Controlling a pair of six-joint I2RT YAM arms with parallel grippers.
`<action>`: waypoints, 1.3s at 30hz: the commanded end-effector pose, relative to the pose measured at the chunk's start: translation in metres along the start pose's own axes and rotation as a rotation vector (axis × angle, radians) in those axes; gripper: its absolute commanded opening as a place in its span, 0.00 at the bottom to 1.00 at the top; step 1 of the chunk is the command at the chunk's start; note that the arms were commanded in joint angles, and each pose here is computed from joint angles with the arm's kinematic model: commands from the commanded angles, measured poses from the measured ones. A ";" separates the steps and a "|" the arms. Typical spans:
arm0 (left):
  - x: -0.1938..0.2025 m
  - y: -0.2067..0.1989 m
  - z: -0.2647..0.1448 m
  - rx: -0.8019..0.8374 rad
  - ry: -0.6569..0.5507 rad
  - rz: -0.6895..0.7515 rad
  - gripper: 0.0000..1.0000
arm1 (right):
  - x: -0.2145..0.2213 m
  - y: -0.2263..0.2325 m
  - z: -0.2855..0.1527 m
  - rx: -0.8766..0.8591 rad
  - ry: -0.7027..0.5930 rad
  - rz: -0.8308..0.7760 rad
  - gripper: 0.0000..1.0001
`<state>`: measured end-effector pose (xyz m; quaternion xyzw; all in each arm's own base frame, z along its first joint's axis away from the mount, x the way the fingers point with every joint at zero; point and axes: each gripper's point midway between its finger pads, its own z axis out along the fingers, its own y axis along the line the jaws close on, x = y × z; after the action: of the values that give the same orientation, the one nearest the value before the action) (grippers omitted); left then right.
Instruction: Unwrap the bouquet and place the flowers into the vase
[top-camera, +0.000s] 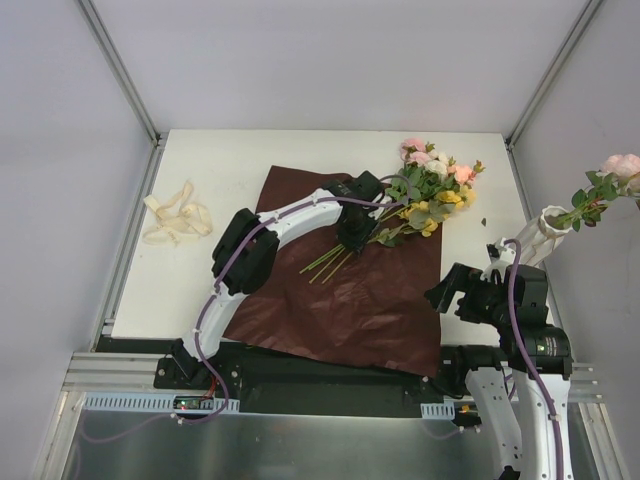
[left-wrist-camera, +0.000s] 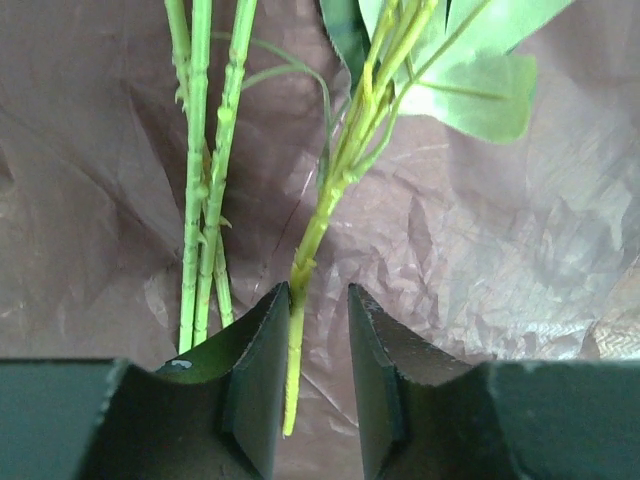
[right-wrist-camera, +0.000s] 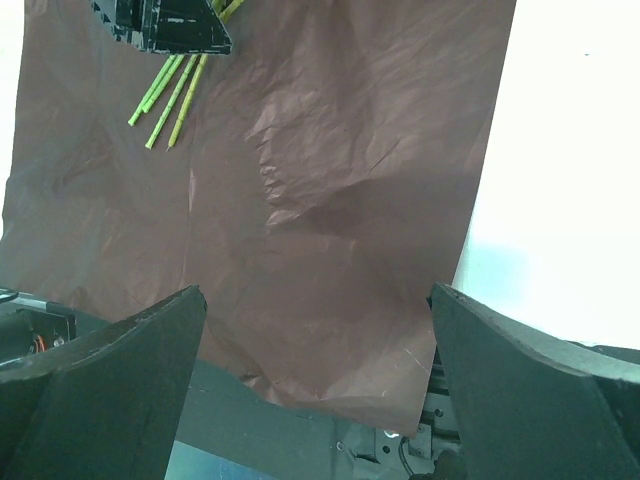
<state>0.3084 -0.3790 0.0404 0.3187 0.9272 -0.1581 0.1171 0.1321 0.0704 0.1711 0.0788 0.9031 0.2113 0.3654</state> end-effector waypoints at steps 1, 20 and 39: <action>-0.006 -0.014 0.000 0.058 0.006 -0.005 0.28 | -0.007 0.002 -0.006 0.001 -0.033 -0.012 0.97; -0.016 -0.063 -0.073 0.255 -0.082 -0.007 0.00 | -0.006 0.002 -0.004 -0.001 -0.019 -0.008 0.97; -0.005 -0.077 -0.203 0.277 -0.339 0.087 0.00 | -0.016 0.010 0.000 -0.010 0.015 0.054 0.97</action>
<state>0.2513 -0.3702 0.2327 0.3232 0.8634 -0.3218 0.2155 0.1349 0.0700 0.1659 0.0879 0.9113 0.2082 0.3442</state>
